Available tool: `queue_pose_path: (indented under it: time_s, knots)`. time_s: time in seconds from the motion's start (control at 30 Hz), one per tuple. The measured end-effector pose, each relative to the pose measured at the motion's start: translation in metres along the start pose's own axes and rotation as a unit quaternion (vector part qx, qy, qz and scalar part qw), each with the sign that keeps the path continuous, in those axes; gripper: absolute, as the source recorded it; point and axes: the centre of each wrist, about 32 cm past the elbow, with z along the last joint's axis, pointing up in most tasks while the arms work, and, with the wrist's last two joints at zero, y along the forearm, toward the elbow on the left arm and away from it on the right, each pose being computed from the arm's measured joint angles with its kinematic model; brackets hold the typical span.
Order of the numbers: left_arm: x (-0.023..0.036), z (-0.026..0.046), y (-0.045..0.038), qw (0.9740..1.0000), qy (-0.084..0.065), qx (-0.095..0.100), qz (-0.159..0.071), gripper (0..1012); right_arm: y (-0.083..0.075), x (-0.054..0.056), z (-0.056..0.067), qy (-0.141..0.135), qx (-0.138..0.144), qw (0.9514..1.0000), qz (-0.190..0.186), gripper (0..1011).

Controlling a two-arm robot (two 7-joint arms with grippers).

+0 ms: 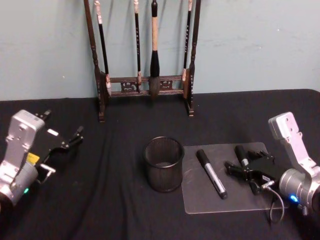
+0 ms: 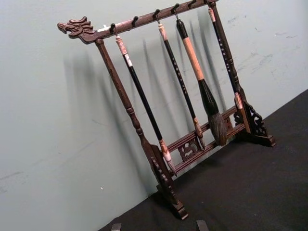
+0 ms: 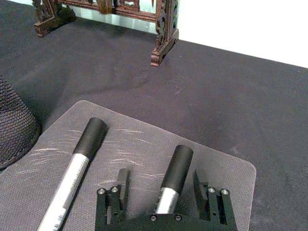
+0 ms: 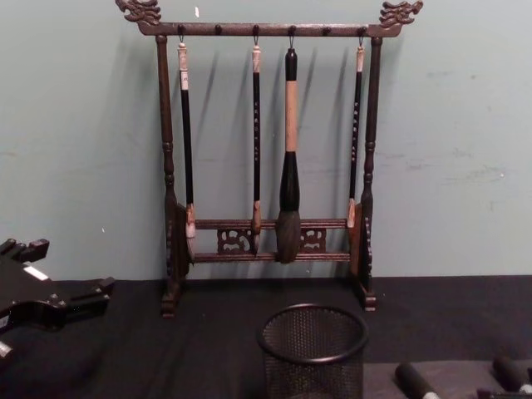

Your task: Pick up the water-based marker from the table and place it into the pen holder.

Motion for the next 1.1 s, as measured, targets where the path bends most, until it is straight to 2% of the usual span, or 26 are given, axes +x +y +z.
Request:
queue_pose_path:
  time_s: [0.13, 0.17, 0.23, 0.27, 0.37, 0.4, 0.6, 0.67, 0.73, 1.1]
  knots:
    - [0.0000, 0.0000, 0.0000, 1.0000, 0.000, 0.000, 0.000, 1009, 0.0000, 0.0000, 0.0000, 0.000, 0.000, 1.0000, 0.000, 810]
    - [0.0000, 0.0000, 0.0000, 1.0000, 0.000, 0.000, 0.000, 1009, 0.0000, 0.0000, 0.0000, 0.000, 0.000, 1.0000, 0.000, 758]
    - [0.0000, 0.0000, 0.0000, 1.0000, 0.000, 0.000, 0.000, 1009, -0.0001, 0.0000, 0.0001, 0.000, 0.000, 1.0000, 0.000, 717]
    - [0.0000, 0.0000, 0.0000, 1.0000, 0.000, 0.000, 0.000, 1010, -0.0001, 0.0000, 0.0001, 0.000, 0.000, 1.0000, 0.000, 659]
    - [0.0000, 0.0000, 0.0000, 1.0000, 0.000, 0.000, 0.000, 1009, -0.0001, 0.0000, 0.0001, 0.000, 0.000, 1.0000, 0.000, 602]
    - [0.0000, 0.0000, 0.0000, 1.0000, 0.000, 0.000, 0.000, 1009, -0.0001, -0.0001, 0.0002, 0.000, 0.001, 1.0000, 0.000, 538]
    - [0.0000, 0.0000, 0.0000, 1.0000, 0.000, 0.000, 0.000, 1009, -0.0001, -0.0001, 0.0002, 0.000, 0.001, 1.0000, 0.000, 374]
    - [0.0000, 0.0000, 0.0000, 1.0000, 0.000, 0.000, 0.000, 1009, -0.0001, -0.0001, 0.0002, 0.000, 0.001, 1.0000, 0.000, 273]
    - [0.0000, 0.0000, 0.0000, 1.0000, 0.000, 0.000, 0.000, 1009, -0.0001, -0.0001, 0.0002, 0.000, 0.001, 1.0000, 0.000, 239]
    - [0.0000, 0.0000, 0.0000, 1.0000, 0.000, 0.000, 0.000, 1009, -0.0001, -0.0001, 0.0002, 0.000, 0.001, 1.0000, 0.000, 237]
